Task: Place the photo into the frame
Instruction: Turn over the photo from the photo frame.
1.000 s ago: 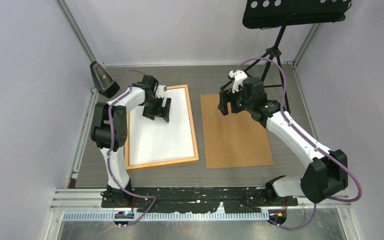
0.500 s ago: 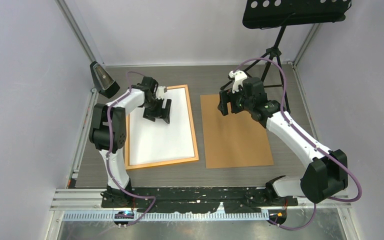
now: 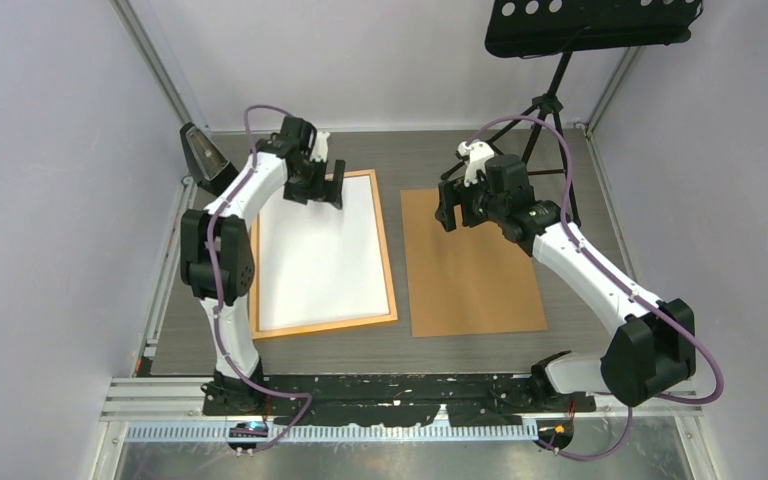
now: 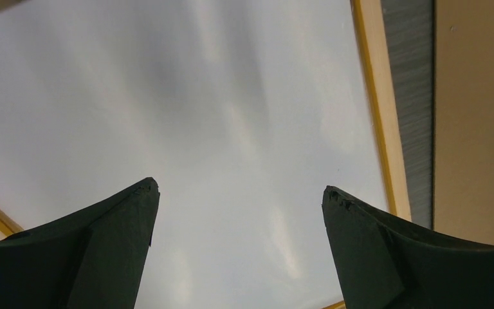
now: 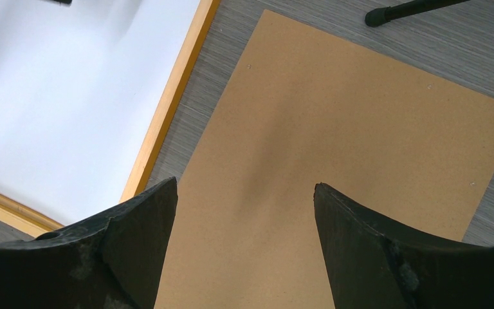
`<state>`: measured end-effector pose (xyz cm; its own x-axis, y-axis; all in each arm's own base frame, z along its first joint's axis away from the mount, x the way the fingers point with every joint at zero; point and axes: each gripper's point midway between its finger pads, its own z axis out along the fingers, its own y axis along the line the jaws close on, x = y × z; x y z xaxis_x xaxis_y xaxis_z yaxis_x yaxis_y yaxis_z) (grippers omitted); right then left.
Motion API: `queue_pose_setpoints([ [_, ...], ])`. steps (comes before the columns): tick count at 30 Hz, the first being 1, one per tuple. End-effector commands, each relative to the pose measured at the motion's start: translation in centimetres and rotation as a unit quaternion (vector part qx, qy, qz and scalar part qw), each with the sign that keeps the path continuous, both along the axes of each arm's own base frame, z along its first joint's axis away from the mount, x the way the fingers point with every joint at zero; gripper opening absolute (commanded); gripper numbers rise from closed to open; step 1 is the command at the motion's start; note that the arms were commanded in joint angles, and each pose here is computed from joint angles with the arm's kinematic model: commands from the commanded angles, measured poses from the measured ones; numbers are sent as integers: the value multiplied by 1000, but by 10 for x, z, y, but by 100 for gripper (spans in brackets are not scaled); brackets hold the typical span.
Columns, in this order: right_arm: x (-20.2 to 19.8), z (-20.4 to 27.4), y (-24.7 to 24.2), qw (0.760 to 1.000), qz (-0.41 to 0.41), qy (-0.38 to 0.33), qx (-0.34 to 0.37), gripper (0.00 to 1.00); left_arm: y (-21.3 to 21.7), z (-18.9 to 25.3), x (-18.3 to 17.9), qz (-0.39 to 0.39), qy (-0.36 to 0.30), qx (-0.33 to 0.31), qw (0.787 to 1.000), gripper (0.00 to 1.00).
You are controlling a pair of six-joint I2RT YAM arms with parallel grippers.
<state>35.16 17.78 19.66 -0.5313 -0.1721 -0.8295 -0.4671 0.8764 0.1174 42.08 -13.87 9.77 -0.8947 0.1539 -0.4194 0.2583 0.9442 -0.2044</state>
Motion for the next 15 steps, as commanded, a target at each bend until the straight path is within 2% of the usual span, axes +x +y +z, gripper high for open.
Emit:
queue_pose_setpoints([
  [1,10,16,4,1000,0,-27,16,84,5,9,38,42,-29,9,999,97],
  [7,13,12,5,1000,1,-20,14,84,-4,-1,73,68,-39,-8,997,95],
  [15,16,8,6,1000,-1,-7,14,84,-14,-25,94,102,-27,-38,994,93],
])
